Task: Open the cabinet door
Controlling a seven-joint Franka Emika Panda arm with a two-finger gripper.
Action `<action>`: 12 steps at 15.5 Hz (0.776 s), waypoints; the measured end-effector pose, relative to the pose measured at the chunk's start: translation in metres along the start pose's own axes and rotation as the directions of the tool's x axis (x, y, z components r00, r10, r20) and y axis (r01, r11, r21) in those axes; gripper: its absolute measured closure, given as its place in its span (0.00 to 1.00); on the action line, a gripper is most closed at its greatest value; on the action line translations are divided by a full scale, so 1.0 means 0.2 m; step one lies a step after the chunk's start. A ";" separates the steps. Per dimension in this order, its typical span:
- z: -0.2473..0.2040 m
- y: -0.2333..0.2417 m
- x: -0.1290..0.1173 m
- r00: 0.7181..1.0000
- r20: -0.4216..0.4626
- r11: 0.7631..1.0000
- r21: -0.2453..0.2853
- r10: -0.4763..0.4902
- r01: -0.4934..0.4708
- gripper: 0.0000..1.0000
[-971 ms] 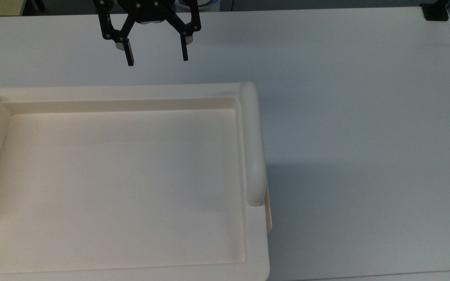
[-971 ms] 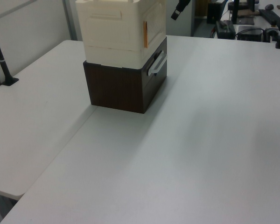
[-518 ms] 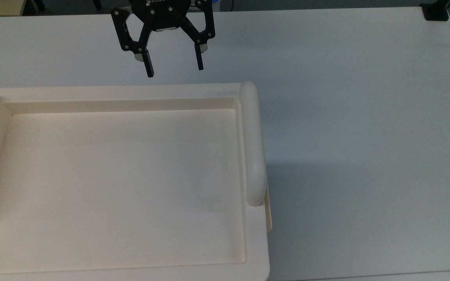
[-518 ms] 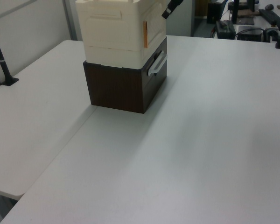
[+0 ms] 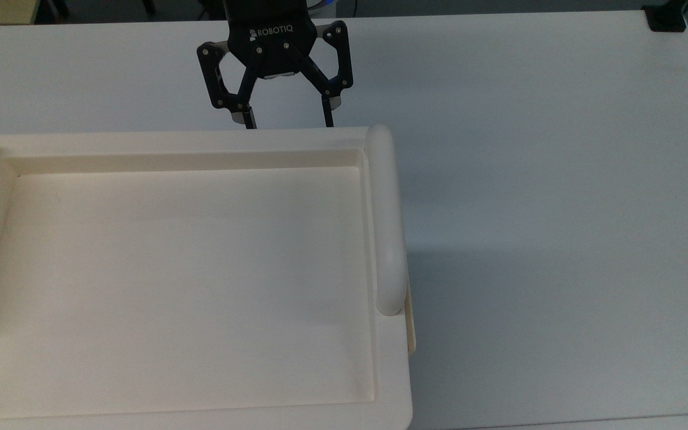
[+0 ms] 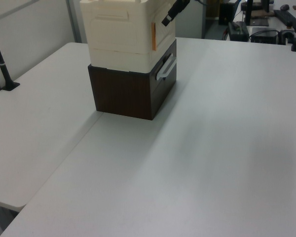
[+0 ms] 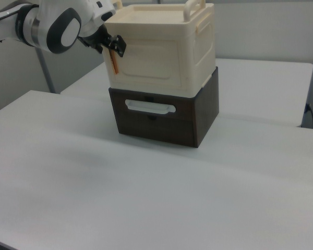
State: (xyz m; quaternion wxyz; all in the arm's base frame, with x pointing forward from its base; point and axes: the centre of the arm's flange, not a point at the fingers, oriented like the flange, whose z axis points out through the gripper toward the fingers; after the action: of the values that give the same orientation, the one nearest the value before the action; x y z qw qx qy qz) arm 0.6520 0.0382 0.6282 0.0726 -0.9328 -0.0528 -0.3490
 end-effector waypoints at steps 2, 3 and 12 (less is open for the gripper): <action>0.02 -0.05 0.01 1.000 -0.014 1.000 0.008 0.004 -0.004 0.18; 0.03 -0.07 0.01 1.000 -0.018 1.000 0.011 0.009 -0.009 0.18; 0.12 -0.09 0.01 0.997 -0.069 0.999 0.013 0.040 -0.039 0.23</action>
State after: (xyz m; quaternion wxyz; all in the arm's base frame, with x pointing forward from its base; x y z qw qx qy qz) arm 0.6667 0.0609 0.6128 0.0866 -0.9206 -0.0336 -0.3793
